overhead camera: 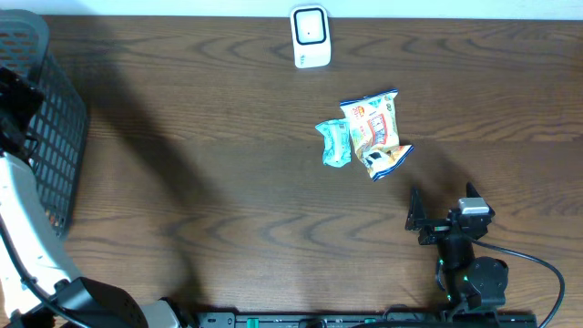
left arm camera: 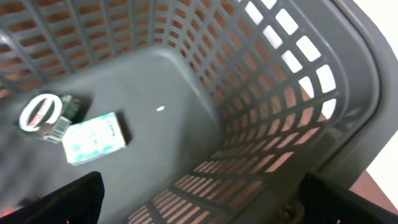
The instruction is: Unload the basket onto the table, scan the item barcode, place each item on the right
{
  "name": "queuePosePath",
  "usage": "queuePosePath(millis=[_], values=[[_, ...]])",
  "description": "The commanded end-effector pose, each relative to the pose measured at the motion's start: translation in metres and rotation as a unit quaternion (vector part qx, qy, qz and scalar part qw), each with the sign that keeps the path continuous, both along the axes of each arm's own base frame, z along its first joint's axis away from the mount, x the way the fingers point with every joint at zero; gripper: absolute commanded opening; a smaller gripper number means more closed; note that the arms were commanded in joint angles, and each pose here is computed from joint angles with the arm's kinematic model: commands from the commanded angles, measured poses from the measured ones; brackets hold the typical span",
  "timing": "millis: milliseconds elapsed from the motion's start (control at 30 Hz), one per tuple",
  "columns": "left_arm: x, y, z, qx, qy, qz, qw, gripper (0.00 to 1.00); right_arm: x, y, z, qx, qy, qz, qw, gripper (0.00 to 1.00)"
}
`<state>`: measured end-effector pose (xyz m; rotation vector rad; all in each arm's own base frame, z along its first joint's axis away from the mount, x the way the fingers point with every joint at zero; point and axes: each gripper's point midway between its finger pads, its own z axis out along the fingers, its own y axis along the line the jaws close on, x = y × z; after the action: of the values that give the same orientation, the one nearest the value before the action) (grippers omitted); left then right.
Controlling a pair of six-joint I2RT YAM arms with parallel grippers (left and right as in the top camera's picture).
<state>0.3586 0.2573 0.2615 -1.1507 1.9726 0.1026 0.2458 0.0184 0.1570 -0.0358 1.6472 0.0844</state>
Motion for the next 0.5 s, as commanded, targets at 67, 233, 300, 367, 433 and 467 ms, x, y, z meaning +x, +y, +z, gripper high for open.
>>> queuePosePath(millis=[67,233,300,367,433,467], values=[[0.005,-0.008,-0.026,-0.021,0.022,-0.026,0.999,0.90,0.000,-0.002,-0.001,-0.006,0.000,-0.003,1.000,0.99],[0.009,-0.020,0.005,0.002,-0.018,-0.042,0.999,0.82,0.000,-0.002,-0.001,-0.006,0.000,-0.003,1.000,0.99],[0.007,-0.021,0.022,0.018,-0.039,-0.042,0.998,0.76,0.000,-0.002,-0.001,-0.006,0.000,-0.003,1.000,0.99],[0.004,-0.020,0.046,0.043,-0.066,-0.037,0.996,0.75,0.000,-0.002,-0.001,-0.006,0.000,-0.003,1.000,0.99],[-0.001,-0.017,0.057,0.060,-0.075,-0.025,0.995,0.75,0.000,-0.002,-0.001,-0.006,0.000,-0.003,1.000,0.99],[-0.004,-0.016,0.061,0.067,-0.076,-0.017,0.995,0.75,0.000,-0.002,-0.001,-0.006,0.000,-0.003,1.000,0.99]])
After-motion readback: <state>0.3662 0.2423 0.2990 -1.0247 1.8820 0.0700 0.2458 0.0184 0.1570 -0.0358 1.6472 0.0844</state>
